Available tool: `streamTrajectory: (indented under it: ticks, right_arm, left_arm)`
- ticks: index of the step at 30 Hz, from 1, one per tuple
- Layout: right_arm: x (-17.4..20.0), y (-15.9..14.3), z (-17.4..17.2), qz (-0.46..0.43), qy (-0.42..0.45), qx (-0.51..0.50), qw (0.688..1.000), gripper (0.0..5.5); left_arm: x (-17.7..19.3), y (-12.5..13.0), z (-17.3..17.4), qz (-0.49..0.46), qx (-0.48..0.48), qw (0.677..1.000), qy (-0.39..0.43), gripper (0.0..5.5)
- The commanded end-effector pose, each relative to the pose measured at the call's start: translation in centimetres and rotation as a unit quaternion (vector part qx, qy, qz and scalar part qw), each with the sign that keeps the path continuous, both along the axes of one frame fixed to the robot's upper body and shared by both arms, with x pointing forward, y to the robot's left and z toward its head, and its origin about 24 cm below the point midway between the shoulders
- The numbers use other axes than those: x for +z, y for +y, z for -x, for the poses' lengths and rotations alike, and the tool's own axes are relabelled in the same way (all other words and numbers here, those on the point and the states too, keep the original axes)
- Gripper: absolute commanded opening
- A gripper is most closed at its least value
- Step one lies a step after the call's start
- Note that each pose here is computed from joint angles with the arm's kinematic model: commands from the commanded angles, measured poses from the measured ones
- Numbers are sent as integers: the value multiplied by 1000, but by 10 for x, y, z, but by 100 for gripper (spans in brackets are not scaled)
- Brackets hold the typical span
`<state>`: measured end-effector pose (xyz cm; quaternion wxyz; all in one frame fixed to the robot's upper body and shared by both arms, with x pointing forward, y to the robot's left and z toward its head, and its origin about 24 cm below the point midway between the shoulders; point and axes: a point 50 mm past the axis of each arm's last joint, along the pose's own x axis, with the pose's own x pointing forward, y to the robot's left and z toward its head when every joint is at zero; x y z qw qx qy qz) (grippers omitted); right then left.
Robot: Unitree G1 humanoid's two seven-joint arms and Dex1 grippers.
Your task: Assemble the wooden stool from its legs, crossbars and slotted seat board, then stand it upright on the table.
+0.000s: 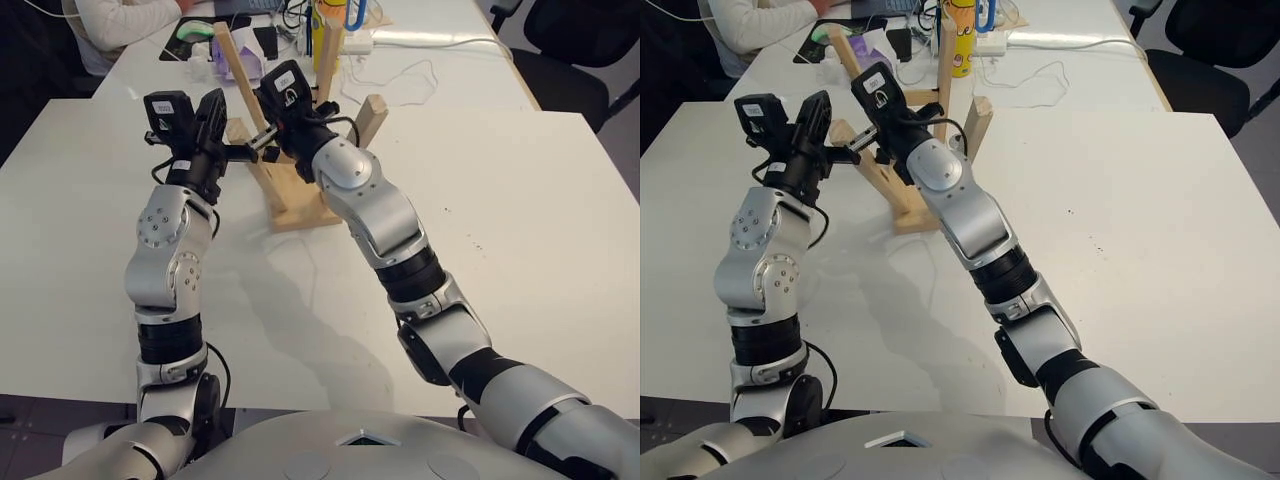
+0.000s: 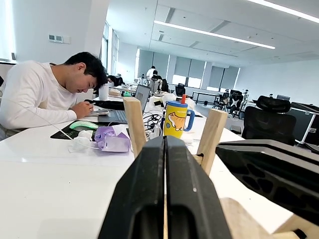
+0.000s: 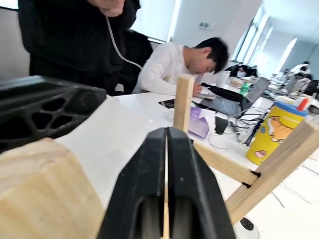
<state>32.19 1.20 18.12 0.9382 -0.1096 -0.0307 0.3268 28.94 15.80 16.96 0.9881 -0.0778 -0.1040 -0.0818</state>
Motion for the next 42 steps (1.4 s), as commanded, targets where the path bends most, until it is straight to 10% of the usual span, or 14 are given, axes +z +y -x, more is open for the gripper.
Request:
streamTrajectory:
  ticks: [1,7,13,24,28,33,42]
  right_arm:
    - [-189,-49,55,249,377,52,890,3]
    - [-121,-18,27,11,235,73,969,3]
    - [-33,-33,18,-159,136,79,975,3]
    - [78,-26,17,-178,-87,-9,980,3]
    - [-22,-14,4,65,93,-36,993,3]
    - [-182,-60,37,299,321,19,898,3]
    - [-89,-24,5,109,71,20,991,3]
  left_arm:
    - [43,9,9,28,46,995,-86,0]
    - [37,2,10,32,33,996,-75,0]
    - [33,11,11,22,24,997,-66,0]
    - [30,29,15,72,19,995,-62,0]
    - [36,32,18,75,26,994,-72,0]
    - [52,35,42,69,58,989,-116,0]
    - [43,29,38,80,60,990,-103,0]
